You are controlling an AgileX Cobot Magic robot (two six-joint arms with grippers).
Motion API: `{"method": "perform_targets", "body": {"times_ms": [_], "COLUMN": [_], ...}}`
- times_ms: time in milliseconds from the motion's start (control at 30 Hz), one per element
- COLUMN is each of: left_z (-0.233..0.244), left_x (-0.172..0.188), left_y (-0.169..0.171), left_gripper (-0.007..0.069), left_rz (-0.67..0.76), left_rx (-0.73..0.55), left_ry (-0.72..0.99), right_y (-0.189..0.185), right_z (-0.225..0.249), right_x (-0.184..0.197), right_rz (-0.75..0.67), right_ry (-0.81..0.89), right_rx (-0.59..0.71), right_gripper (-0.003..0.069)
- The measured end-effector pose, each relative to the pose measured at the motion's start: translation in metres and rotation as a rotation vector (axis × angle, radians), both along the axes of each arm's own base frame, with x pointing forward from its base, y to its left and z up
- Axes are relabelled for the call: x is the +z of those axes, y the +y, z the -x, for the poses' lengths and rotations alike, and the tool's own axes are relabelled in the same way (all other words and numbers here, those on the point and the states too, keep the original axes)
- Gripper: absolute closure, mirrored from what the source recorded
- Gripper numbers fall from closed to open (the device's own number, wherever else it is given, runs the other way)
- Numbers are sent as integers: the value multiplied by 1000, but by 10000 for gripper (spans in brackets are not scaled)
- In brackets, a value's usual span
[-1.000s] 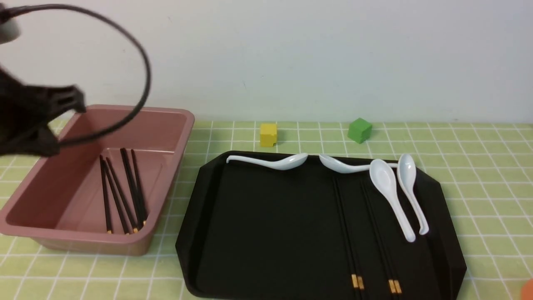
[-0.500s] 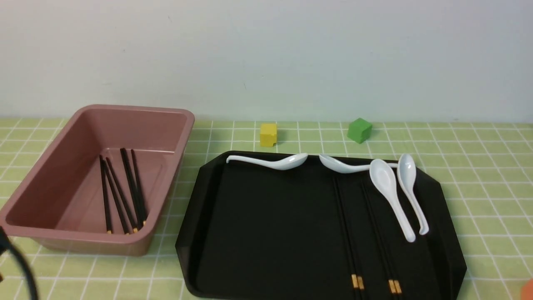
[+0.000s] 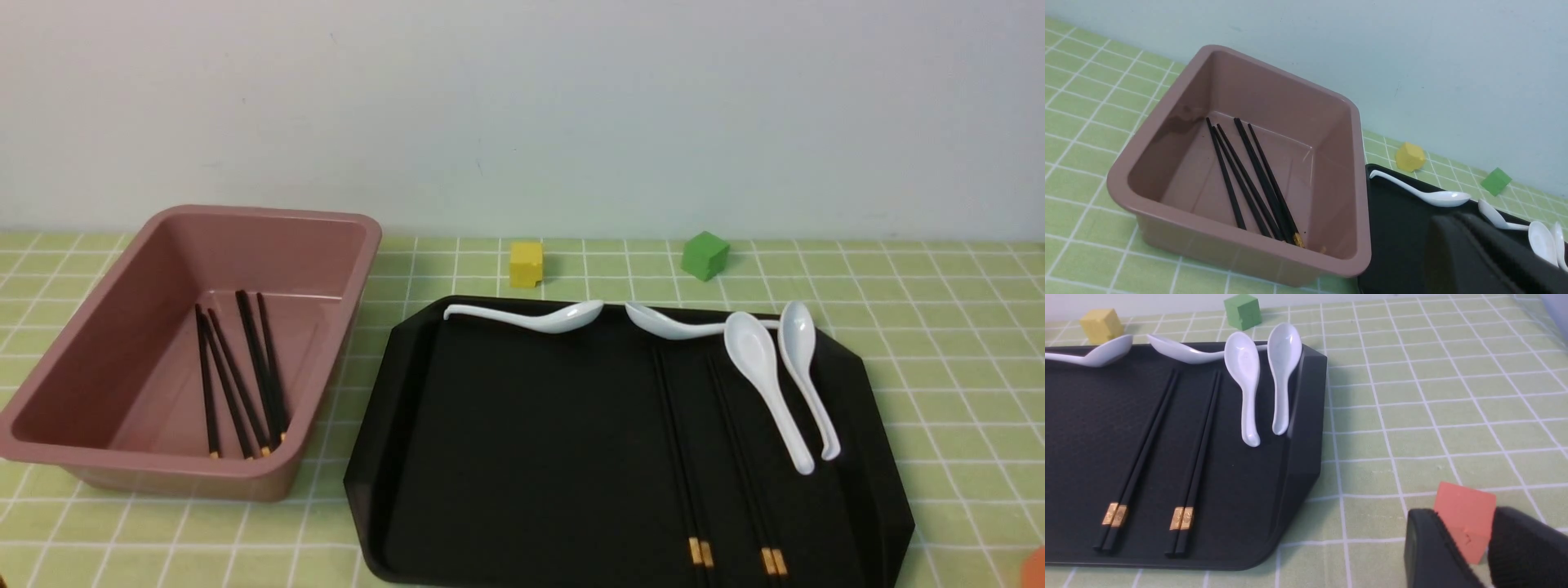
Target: On green tablecloth take chopsticks from black tray and put them in box.
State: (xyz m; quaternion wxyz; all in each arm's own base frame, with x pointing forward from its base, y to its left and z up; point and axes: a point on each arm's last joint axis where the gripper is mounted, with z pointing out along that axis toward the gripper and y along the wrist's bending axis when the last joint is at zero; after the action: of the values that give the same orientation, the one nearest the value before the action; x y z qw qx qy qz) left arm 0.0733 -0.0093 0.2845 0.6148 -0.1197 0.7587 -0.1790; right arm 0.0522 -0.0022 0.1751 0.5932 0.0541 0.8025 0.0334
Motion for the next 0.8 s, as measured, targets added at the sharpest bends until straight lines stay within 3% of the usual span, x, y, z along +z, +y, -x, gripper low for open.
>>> {"method": "perform_targets", "body": {"times_ms": [533,800], "left_z": [14,25], "left_x": [-8,-64], "left_y": [2,4], "left_gripper": [634,627], "left_rz": [-1,-18], "left_rx": [1,4], "left_ry": [-55,-42], "right_y": [0,0], "right_z": [0,0], "right_x": [0,0], "right_rz": [0,0], "right_ry": [0,0], "right_rx": [0,0], "right_gripper": [419,419]}}
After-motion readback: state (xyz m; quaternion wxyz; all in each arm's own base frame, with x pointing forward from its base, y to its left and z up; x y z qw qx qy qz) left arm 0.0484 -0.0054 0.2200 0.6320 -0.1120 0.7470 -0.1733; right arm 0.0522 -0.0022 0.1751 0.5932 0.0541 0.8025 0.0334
